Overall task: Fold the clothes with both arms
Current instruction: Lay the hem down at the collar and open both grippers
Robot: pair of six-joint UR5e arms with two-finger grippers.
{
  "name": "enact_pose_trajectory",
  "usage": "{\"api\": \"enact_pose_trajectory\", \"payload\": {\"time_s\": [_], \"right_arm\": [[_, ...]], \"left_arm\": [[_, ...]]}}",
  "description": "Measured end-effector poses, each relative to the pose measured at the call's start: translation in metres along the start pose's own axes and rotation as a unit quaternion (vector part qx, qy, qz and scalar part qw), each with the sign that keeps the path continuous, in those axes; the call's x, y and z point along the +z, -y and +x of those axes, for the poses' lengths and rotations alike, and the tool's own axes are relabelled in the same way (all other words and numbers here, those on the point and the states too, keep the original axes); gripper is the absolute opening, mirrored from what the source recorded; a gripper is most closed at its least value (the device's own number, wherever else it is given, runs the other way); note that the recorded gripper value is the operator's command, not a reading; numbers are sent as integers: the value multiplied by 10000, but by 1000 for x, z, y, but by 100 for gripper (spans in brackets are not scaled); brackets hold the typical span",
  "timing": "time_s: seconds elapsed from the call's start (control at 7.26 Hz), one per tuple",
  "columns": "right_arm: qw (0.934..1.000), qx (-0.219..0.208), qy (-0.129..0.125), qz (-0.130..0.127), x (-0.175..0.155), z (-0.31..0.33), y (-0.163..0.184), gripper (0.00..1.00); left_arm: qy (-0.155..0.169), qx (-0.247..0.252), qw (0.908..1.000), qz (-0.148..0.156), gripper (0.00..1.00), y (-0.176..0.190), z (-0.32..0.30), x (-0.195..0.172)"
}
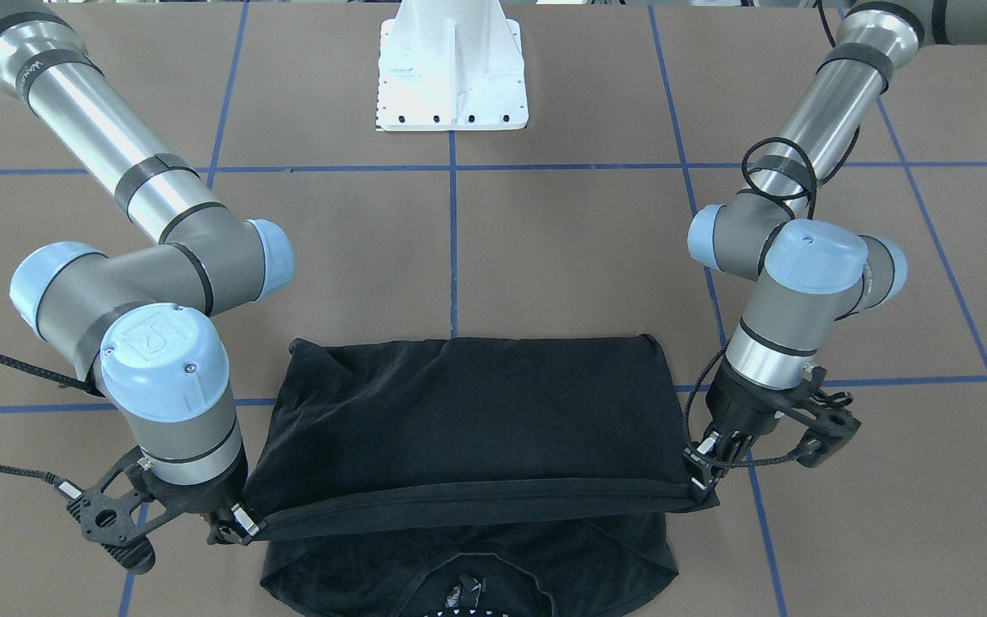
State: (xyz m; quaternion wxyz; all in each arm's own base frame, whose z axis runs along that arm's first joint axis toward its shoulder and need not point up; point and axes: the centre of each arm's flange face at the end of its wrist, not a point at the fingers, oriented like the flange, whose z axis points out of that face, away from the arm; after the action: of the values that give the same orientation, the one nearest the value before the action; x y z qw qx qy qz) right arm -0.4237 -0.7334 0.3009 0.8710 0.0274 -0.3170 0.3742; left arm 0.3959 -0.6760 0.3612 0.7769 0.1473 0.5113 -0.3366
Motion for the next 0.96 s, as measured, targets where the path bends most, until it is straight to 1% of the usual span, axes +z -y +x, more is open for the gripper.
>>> {"api": "enact_pose_trajectory", "payload": {"time_s": [0.14,0.28,0.41,0.55,0.69,0.83,0.96], "right_arm": [[10000,-6,39,3,4,-7,1,0],[10000,-5,48,-2,8,-16,-1,0],[10000,21,50,-11,12,-27,-4,0],[10000,65,76,1,15,-36,-6,0],[9999,85,100,47,21,-41,-7,0],[9999,81,96,117,28,-43,-9,0],[9997,62,72,204,34,-44,-12,0]], "left_arm": [[40,3,10000,12,10,2,-4,2],[98,-3,9999,23,10,4,-9,6],[158,-14,9999,35,13,5,-14,10],[213,-24,9998,45,18,7,-18,14],[255,-35,9997,57,34,8,-22,17],[293,-43,9995,63,40,9,-25,19],[321,-52,9994,72,40,11,-28,20]]}}
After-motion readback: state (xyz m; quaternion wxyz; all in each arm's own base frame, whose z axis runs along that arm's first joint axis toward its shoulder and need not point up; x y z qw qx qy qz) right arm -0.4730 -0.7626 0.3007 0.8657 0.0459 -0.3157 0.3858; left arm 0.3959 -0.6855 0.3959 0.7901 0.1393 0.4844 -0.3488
